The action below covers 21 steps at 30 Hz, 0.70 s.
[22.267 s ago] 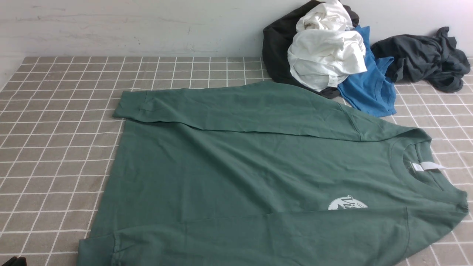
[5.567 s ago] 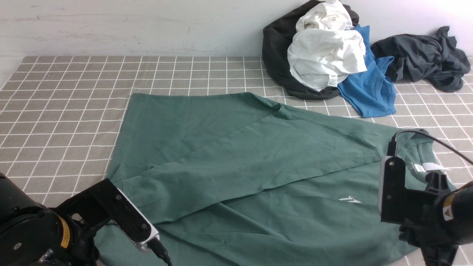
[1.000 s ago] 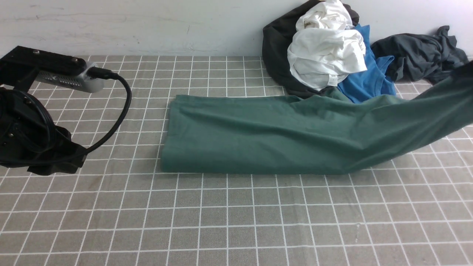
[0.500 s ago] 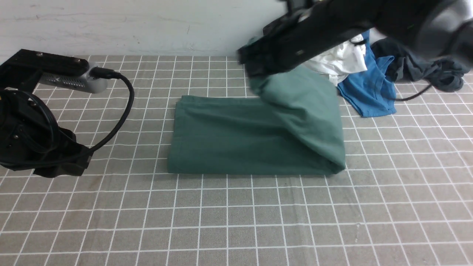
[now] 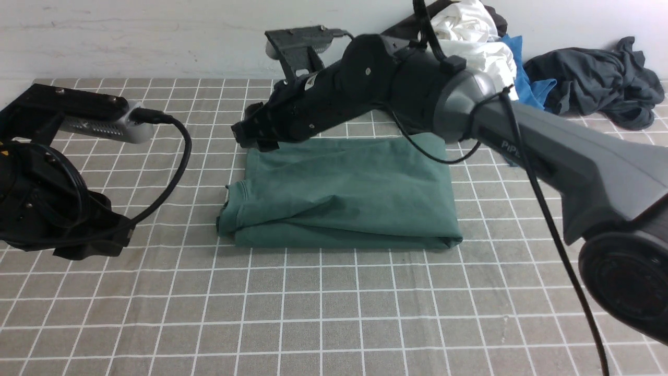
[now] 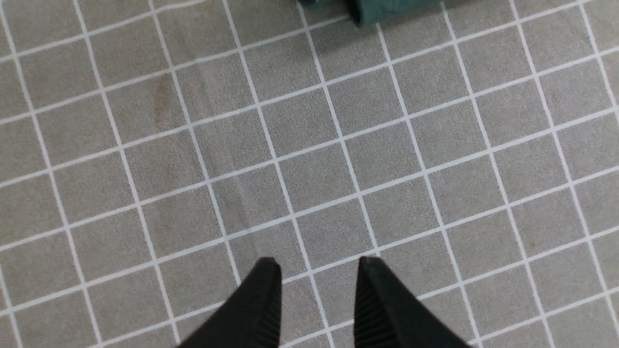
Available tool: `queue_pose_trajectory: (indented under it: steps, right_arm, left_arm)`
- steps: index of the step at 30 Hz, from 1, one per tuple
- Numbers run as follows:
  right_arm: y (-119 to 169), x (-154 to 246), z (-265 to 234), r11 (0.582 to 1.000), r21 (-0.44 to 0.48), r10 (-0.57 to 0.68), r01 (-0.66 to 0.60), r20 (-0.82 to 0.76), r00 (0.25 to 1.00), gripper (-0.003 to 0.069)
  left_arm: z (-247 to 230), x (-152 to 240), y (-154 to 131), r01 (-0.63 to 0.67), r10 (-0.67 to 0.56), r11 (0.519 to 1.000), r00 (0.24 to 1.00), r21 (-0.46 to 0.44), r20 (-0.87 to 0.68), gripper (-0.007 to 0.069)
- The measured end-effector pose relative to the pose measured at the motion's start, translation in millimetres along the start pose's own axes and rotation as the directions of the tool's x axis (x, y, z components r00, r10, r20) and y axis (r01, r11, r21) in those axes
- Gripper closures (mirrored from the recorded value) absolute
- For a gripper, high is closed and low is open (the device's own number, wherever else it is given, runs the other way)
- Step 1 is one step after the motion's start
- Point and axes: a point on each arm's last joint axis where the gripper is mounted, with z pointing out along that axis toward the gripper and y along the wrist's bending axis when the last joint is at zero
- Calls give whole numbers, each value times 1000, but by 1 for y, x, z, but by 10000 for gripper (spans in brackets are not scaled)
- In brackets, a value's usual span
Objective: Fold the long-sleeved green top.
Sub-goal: Use the right arm to drag the right edge of the fabric to the left and folds it over the left edge
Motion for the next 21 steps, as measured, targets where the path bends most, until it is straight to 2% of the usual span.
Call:
queue_pose_trajectory:
  steps: [5, 6, 7, 8, 12, 14, 16, 18, 21]
  right_arm:
    - [-2, 5, 1, 1000, 1, 7, -7, -62, 998, 322]
    - [-3, 9, 5, 1000, -1, 14, -14, -82, 997, 348]
    - [-4, 22, 20, 999, -4, 36, -37, -127, 991, 409]
    - [-3, 23, 22, 999, -5, 36, -37, -132, 991, 417]
    - [1, 62, 66, 995, -28, 86, -95, -227, 970, 587]
    - [6, 65, 70, 993, -43, 95, -108, -233, 968, 638]
    - [10, 54, 62, 995, -55, 72, -86, -211, 975, 660]
    - [15, 32, 42, 998, -58, 2, -13, -181, 983, 669]
    - [24, -15, -23, 990, -5, -143, 143, -127, 982, 670]
  left_arm:
    - [-15, 1, -8, -8, 5, 999, 997, 42, 80, 421]
    - [-20, 1, -10, -22, 16, 998, 994, 55, 108, 421]
    - [-29, 2, -16, -55, 42, 995, 987, 82, 152, 421]
    - [-30, 2, -16, -54, 40, 995, 987, 86, 157, 421]
    - [-53, 7, -30, -167, 121, 975, 953, 147, 279, 421]
    - [-64, 10, -36, -227, 166, 962, 927, 152, 335, 421]
    - [-75, 14, -40, -278, 206, 950, 900, 140, 385, 421]
    - [-85, 20, -43, -312, 235, 943, 869, 113, 435, 421]
    - [-95, 39, -45, -330, 266, 944, 804, 27, 531, 423]
